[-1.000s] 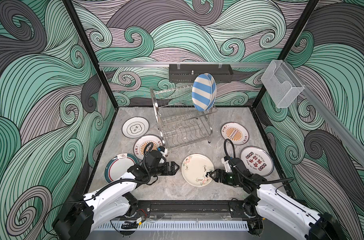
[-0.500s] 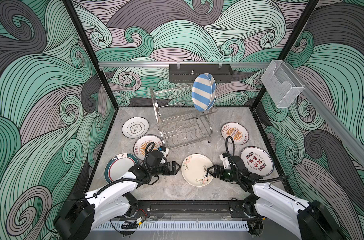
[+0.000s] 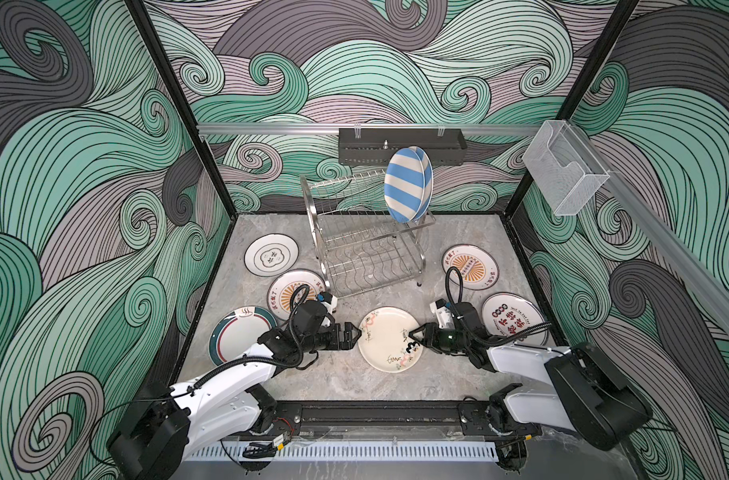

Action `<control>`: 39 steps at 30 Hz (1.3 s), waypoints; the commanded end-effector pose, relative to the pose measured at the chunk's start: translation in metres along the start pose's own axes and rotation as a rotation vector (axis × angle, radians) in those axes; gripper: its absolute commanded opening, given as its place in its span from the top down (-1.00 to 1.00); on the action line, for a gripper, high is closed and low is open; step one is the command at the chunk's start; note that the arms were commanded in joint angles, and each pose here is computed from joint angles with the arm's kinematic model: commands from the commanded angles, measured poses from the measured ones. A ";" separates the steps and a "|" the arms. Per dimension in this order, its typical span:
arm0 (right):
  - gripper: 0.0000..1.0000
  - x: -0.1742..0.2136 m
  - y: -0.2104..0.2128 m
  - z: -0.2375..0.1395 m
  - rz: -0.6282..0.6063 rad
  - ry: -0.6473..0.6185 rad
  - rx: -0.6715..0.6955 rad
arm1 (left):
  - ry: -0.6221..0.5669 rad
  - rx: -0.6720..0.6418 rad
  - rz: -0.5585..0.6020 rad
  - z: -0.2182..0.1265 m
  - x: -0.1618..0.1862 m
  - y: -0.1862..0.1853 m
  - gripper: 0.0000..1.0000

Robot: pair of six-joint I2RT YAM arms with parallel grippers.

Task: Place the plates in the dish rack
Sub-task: 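Pinch the flower plate rim with the right gripper and lift it upright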

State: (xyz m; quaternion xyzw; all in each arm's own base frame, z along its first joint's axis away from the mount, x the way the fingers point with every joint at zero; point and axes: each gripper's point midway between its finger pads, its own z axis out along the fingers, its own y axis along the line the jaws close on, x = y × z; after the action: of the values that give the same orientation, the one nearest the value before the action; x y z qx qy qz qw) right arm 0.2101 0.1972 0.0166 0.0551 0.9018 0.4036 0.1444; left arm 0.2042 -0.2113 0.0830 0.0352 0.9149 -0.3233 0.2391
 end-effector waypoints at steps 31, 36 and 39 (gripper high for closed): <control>1.00 -0.009 0.077 -0.109 -0.224 -0.102 0.040 | -0.159 -0.128 0.099 -0.119 -0.062 -0.018 -0.97; 1.00 -0.040 0.146 -0.153 -0.350 -0.195 -0.032 | -0.153 -0.107 0.067 -0.127 -0.071 -0.010 -0.97; 1.00 -0.056 0.188 -0.177 -0.419 -0.247 -0.082 | -0.148 -0.099 0.058 -0.130 -0.075 -0.006 -0.97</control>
State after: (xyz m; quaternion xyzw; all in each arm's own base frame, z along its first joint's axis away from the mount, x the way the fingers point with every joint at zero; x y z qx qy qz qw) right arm 0.2022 0.1716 0.2205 -0.0414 0.8900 0.3570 0.2807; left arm 0.2222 -0.1285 0.2024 0.0001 0.9063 -0.2593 0.3337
